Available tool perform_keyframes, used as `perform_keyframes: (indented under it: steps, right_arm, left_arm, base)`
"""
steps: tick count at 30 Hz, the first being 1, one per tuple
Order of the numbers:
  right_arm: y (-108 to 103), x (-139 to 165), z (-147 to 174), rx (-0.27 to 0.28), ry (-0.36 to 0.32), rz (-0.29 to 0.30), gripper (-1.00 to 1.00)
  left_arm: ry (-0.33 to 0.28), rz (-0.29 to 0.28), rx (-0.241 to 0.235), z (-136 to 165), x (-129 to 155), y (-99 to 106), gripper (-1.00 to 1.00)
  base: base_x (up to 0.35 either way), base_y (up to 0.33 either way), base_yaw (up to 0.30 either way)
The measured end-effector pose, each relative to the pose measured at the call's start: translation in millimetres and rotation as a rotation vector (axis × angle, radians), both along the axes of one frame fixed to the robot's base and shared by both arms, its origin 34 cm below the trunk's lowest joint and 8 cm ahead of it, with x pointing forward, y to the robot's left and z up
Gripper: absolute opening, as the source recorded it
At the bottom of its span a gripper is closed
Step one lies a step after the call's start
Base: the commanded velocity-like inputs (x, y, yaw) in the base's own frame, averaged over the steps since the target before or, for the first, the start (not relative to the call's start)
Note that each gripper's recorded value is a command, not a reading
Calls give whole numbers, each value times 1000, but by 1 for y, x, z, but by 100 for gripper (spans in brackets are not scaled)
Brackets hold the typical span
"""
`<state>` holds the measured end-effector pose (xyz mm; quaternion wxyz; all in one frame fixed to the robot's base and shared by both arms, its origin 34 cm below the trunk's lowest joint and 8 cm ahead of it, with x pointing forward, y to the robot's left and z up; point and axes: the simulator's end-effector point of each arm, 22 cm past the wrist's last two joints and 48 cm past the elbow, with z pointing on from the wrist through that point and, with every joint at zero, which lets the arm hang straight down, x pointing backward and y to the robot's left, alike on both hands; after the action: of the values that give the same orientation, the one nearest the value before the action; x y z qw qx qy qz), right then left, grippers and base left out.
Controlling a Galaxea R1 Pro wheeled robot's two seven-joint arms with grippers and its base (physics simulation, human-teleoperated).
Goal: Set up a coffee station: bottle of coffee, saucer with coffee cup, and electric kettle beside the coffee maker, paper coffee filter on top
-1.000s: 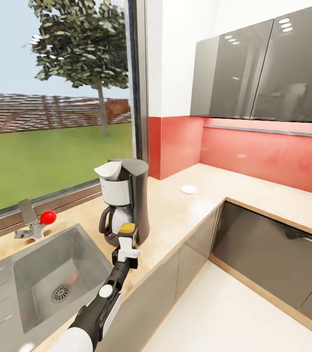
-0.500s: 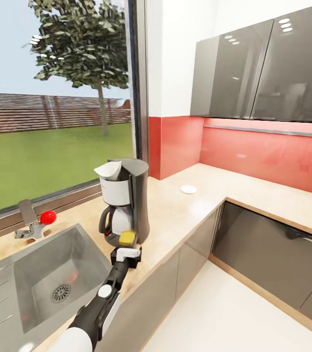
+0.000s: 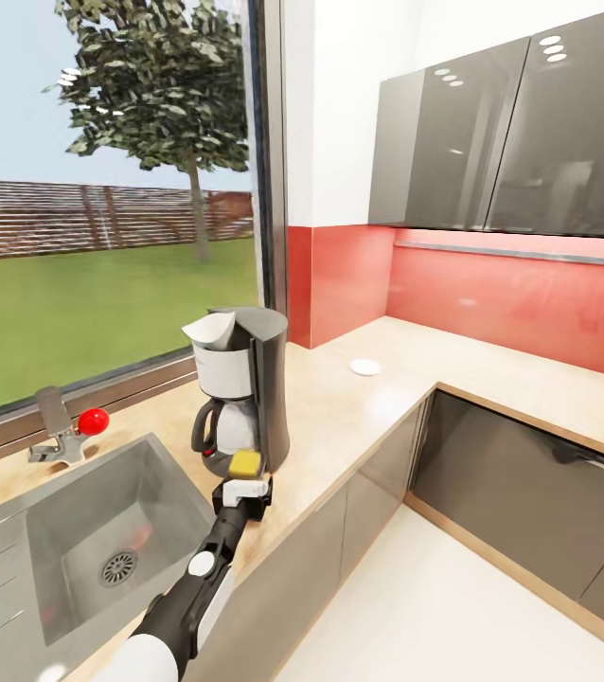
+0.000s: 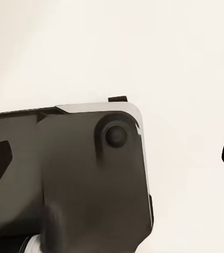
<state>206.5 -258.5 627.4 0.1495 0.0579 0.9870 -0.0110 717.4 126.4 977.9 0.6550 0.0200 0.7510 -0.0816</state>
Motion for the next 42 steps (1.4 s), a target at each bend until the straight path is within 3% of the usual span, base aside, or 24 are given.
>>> perform_keyframes:
  steps: [17,37,41,42]
  right_arm:
    - [0,0,0,0,0,0,100]
    - [0,1,0,1,-1,-1,100]
    - [0,1,0,-1,-1,-5,100]
    - [0,1,0,-1,-1,-5,100]
  left_arm:
    - [0,-2,0,0,0,-1,100]
    - [-4,-6,9,1,1,0,100]
    - [-6,-27,24,-2,-3,0,100]
    - [3,-60,36,-9,-11,-7,100]
  base:
    - [-9,0,0]
    - [-285,-83,0]
    - [-71,-12,0]
    - [-11,-2,0]
